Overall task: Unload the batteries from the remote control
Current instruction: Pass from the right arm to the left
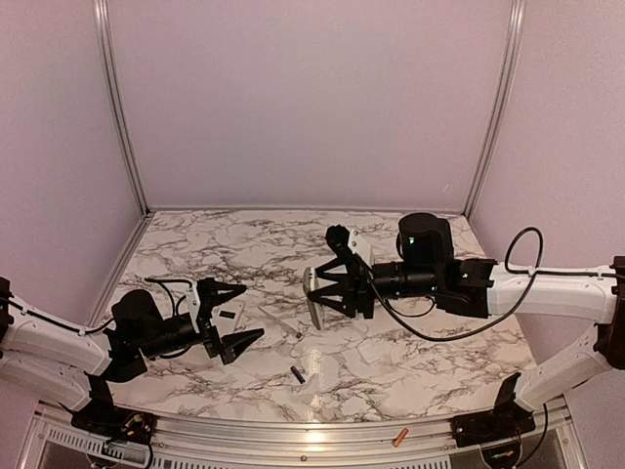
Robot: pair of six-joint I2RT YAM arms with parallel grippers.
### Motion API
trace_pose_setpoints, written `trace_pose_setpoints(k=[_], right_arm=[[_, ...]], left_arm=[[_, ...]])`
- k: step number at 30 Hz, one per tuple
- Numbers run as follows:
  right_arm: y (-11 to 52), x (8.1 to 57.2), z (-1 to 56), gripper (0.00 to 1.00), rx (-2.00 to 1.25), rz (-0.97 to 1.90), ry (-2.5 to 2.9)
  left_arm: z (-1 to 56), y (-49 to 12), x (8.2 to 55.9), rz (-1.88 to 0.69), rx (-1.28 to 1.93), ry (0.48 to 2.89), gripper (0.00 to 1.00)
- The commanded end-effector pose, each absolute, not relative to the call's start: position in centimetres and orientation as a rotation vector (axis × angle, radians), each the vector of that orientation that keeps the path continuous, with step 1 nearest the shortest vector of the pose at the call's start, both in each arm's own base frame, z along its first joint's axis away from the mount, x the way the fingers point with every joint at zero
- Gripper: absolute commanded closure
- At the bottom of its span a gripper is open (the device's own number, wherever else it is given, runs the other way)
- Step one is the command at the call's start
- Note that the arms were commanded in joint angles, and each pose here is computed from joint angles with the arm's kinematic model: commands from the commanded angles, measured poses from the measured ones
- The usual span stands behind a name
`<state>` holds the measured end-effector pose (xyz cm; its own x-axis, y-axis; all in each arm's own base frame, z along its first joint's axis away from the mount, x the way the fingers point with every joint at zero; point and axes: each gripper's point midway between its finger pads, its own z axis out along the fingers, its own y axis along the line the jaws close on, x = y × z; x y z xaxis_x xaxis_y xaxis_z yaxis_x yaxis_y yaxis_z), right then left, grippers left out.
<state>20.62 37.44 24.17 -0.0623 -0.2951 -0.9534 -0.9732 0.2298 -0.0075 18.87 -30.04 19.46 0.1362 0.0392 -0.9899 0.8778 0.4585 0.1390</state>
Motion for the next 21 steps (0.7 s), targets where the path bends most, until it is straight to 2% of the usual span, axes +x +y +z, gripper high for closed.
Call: trace_pose_setpoints(k=[1,10,21], right_arm=[[40.5,15.9,29.1,1.00,-1.296,1.071,1.295],[43.5,12.0,32.0,1.00,-1.368,1.168,1.140],[45.0,12.1,32.3,1.00,-1.336,1.226,1.113]], left_arm=[[20.8,-30.9,15.5,-0.920,1.025,1.159,0.01],[21.2,-31.6,13.8,-1.015,1.090,1.101,0.01],[21.6,-32.2,13.3,-1.066,1.103,1.072,0.04]])
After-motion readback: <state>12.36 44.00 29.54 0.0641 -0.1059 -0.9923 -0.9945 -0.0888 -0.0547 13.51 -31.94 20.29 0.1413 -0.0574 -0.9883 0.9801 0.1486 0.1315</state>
